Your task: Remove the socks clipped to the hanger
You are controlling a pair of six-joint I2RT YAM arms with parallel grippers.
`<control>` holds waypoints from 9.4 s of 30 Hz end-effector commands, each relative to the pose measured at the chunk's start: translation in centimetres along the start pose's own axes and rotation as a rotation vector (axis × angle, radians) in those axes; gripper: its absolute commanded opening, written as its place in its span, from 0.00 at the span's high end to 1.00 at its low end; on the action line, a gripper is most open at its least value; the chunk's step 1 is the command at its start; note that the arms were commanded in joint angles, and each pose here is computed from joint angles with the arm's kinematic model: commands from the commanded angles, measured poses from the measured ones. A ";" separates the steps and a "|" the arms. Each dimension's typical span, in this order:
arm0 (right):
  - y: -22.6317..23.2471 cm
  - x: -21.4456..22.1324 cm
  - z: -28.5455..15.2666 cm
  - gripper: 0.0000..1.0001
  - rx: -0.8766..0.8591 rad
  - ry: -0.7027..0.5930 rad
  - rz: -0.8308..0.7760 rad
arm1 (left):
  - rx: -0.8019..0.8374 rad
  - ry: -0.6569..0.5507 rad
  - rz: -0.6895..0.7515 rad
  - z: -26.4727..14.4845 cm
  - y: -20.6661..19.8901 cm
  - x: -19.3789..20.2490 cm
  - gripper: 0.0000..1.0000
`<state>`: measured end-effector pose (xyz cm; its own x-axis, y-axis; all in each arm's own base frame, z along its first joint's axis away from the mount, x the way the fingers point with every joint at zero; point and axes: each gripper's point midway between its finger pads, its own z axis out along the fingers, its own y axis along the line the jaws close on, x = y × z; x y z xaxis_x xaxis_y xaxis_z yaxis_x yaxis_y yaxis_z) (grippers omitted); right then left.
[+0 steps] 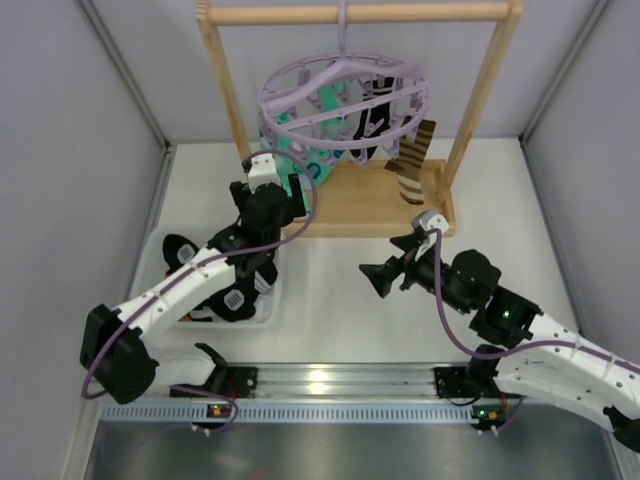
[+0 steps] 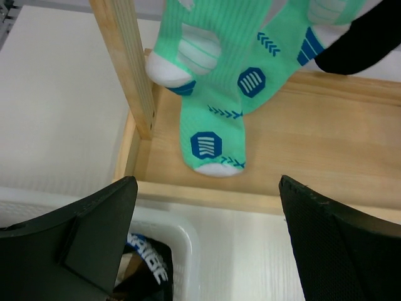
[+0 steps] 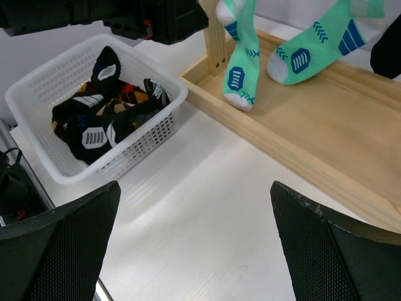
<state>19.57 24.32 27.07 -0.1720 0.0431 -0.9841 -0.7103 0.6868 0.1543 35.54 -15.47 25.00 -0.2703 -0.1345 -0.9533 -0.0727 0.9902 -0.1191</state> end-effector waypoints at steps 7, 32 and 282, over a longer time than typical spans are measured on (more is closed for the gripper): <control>-1.7 0.9 -1.4 0.00 0.059 0.012 -0.030 | -0.078 -0.196 -0.086 7.2 -0.3 -4.0 0.02; 0.1 3.5 0.5 0.01 -0.062 0.072 -0.094 | -0.381 -0.306 -0.060 17.0 2.1 1.5 0.02; 15.3 -7.0 17.0 0.00 -0.490 -0.098 -0.199 | -0.220 -0.302 -0.299 -17.6 16.2 -10.0 0.02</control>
<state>20.59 50.79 27.57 0.0316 -0.1607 -0.9865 -0.9870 0.1508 -0.0562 19.18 2.81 37.82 0.1263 -0.3851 -0.9142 -0.3505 0.8448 -0.4043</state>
